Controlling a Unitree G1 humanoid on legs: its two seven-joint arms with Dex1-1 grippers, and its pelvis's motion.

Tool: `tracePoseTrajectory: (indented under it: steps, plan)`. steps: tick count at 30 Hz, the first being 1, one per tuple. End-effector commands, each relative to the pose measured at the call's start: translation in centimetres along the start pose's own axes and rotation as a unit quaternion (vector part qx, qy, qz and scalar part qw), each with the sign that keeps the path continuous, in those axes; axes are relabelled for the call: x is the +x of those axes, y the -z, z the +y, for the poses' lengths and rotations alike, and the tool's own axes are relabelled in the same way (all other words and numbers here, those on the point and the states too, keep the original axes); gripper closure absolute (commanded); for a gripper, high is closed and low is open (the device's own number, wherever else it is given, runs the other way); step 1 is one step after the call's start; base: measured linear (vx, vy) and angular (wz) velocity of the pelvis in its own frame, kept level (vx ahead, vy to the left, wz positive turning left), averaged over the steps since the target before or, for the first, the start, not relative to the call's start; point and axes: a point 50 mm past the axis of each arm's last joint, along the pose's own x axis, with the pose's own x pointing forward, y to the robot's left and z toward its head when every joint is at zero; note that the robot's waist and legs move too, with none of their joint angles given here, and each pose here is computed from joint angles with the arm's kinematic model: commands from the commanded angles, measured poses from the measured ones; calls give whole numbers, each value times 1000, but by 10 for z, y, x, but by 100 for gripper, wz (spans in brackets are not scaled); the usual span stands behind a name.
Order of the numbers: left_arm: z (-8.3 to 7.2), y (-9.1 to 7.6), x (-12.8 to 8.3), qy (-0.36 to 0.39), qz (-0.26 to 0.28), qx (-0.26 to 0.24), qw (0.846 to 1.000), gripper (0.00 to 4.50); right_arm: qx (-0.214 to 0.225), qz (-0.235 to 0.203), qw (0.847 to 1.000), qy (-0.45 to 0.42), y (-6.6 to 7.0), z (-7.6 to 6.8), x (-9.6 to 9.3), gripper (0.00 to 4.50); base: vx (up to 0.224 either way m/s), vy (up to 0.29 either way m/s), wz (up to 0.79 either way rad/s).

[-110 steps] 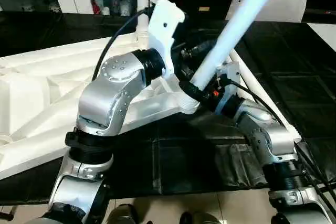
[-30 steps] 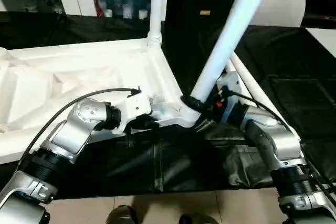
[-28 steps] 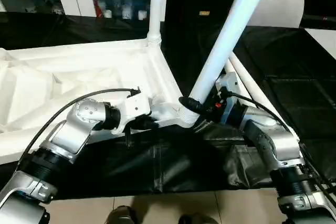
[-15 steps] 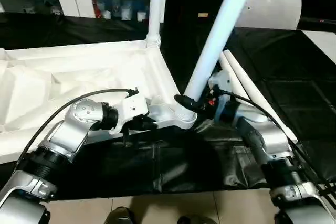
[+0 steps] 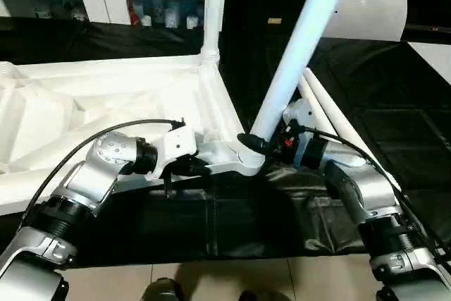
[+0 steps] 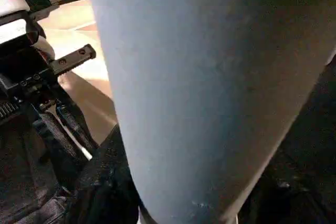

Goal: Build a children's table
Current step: Insert table leg to table base

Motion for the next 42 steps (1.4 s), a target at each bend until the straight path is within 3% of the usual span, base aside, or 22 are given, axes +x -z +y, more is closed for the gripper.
tracePoseTrajectory:
  steps: [1,14,20,25,30,36,42]
  plan:
    - [-5,3,5,19,7,3,1000,450,44,40,998,-1,24,3,-6,259,0,0,0]
    - [-8,-2,8,37,-3,17,999,450,121,26,992,13,38,0,5,259,0,0,0]
    - [-3,-2,6,12,-12,11,1000,450,165,1,985,49,51,-4,-9,259,0,0,0]
    - [-1,-3,6,-6,-21,4,1000,450,176,-25,981,78,55,-5,-19,259,0,0,0]
    - [0,-2,6,-28,-24,-6,999,450,153,-68,978,127,58,-1,-33,259,0,0,0]
    - [0,0,7,-32,-18,-8,999,450,114,-64,982,133,66,12,-40,259,0,0,0]
    - [0,2,7,-34,-11,-7,999,450,-6,26,998,62,75,31,-41,259,0,0,0]
